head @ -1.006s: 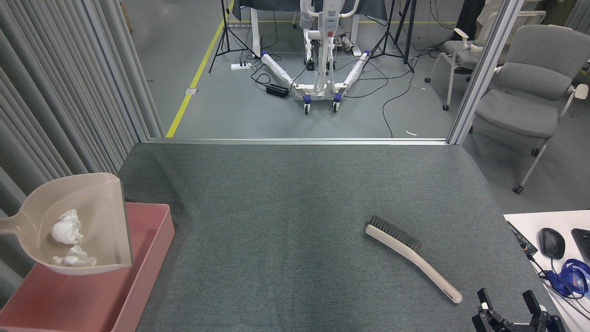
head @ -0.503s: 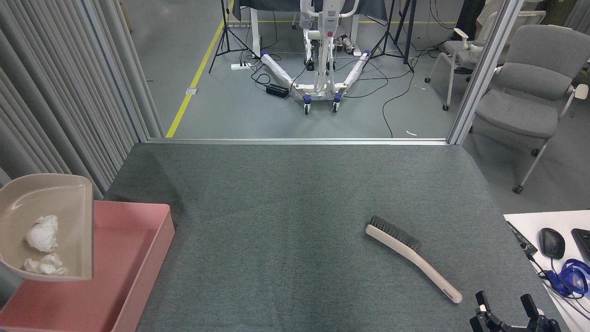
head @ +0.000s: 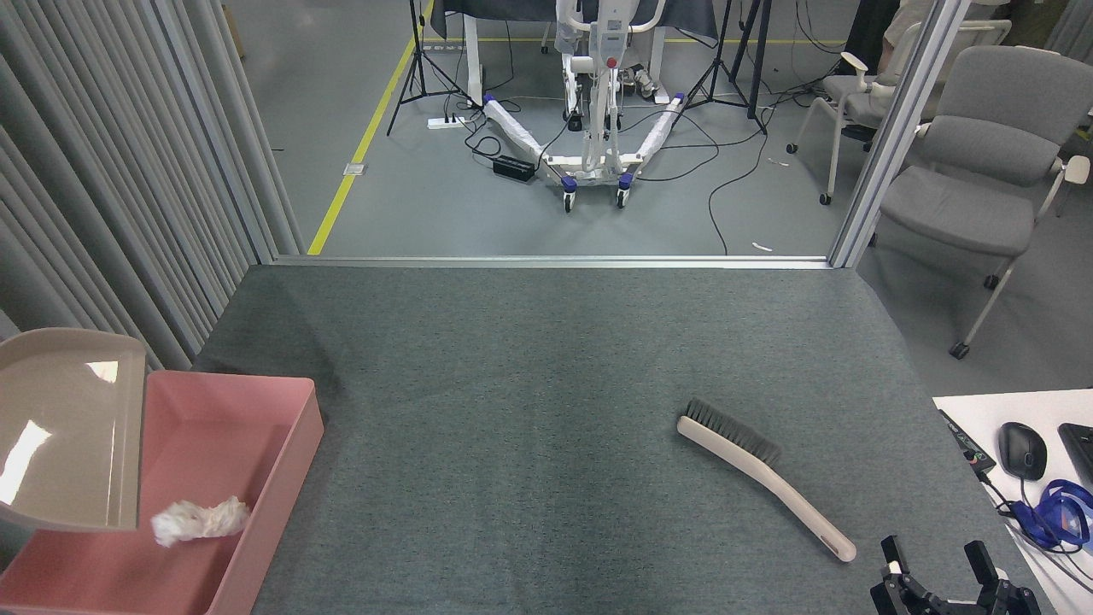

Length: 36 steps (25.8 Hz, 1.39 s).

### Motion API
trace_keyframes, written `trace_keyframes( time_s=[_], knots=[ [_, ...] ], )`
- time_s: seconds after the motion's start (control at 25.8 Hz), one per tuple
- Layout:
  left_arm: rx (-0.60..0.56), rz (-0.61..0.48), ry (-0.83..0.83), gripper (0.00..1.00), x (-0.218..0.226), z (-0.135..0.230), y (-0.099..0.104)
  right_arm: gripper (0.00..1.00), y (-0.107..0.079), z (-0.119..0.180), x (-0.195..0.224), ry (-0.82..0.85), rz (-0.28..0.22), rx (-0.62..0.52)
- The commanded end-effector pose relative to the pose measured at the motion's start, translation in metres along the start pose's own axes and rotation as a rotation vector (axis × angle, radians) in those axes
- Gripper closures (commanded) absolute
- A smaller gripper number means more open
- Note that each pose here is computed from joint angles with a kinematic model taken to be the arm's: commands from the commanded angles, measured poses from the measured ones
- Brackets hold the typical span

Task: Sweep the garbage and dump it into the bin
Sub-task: 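Lower the empty dustpan back onto the table with the left gripper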

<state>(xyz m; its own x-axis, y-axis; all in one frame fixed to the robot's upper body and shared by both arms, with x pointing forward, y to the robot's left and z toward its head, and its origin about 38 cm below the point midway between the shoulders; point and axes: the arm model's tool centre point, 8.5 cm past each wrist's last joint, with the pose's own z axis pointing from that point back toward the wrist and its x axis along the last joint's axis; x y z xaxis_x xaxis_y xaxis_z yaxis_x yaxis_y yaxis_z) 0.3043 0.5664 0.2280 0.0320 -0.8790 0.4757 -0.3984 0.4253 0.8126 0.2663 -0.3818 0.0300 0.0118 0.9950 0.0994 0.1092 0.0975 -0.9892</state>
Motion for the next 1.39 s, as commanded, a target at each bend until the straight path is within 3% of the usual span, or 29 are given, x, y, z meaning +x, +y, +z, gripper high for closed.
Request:
trace_keyframes(
  time_s=[0.0,0.27,0.39,0.62,0.85,0.97,1.24,1.35],
  knots=[
    [0.017,0.033,0.003,1.0,0.003,-0.006,0.004,0.02,0.0,0.0,-0.001,0.001,0.0,0.0],
    [0.053,0.356,0.076,1.0,0.0,-0.006,0.003,0.02,-0.011,-0.003,-0.002,0.003,-0.024,-0.037],
    [-0.071,0.418,0.022,1.0,0.031,-0.009,-0.045,0.02,-0.008,-0.001,-0.001,0.007,-0.029,-0.029],
    [-0.193,0.627,-0.089,1.0,0.109,0.019,-0.124,0.02,-0.003,0.002,0.003,0.015,-0.038,-0.021],
    [-0.406,0.563,-0.178,1.0,0.18,0.053,-0.216,0.02,-0.001,0.009,0.001,0.026,-0.04,-0.014],
    [-0.452,0.52,-0.202,1.0,0.209,0.074,-0.26,0.02,0.002,0.015,0.0,0.031,-0.041,-0.001],
    [-0.472,0.647,-0.099,1.0,0.239,0.093,-0.299,0.02,-0.003,0.022,-0.014,0.052,-0.03,-0.01],
    [-0.467,0.652,-0.079,1.0,0.242,0.101,-0.302,0.02,-0.003,0.022,-0.014,0.051,-0.027,-0.008]
  ],
)
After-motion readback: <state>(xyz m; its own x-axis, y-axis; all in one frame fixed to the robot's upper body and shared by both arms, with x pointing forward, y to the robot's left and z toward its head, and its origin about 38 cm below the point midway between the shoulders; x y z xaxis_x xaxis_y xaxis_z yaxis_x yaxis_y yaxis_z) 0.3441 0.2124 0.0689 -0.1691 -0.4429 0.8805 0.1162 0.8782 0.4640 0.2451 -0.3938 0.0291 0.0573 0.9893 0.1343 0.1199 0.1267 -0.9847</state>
